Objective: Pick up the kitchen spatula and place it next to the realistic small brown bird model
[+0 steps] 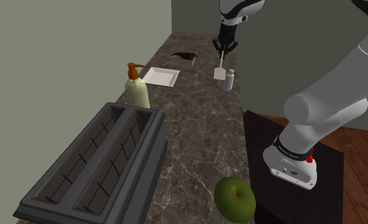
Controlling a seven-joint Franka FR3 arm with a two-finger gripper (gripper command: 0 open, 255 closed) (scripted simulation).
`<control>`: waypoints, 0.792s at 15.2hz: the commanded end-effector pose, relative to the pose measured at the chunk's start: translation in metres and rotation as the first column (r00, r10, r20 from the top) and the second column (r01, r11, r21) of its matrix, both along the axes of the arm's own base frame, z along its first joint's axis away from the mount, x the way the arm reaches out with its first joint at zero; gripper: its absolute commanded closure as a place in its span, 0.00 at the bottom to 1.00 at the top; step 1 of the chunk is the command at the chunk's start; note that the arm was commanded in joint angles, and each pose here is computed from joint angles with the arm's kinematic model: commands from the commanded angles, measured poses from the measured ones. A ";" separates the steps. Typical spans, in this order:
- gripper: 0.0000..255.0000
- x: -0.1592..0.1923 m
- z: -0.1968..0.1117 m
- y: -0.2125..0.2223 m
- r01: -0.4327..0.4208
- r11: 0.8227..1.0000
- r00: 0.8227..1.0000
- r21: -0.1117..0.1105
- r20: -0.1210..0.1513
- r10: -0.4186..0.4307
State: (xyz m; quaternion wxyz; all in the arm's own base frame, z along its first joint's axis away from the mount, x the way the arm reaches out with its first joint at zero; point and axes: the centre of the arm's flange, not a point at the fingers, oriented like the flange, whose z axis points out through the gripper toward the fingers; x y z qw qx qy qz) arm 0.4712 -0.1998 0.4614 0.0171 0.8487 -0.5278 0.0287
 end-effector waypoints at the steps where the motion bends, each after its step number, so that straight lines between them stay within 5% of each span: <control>1: 1.00 0.012 -0.002 -0.026 0.000 1.000 1.000 0.000 -0.001 0.000; 7: 1.00 0.043 -0.002 -0.095 0.000 1.000 1.000 0.000 -0.001 0.000; 12: 1.00 0.043 -0.029 -0.095 0.000 1.000 1.000 0.000 -0.001 0.000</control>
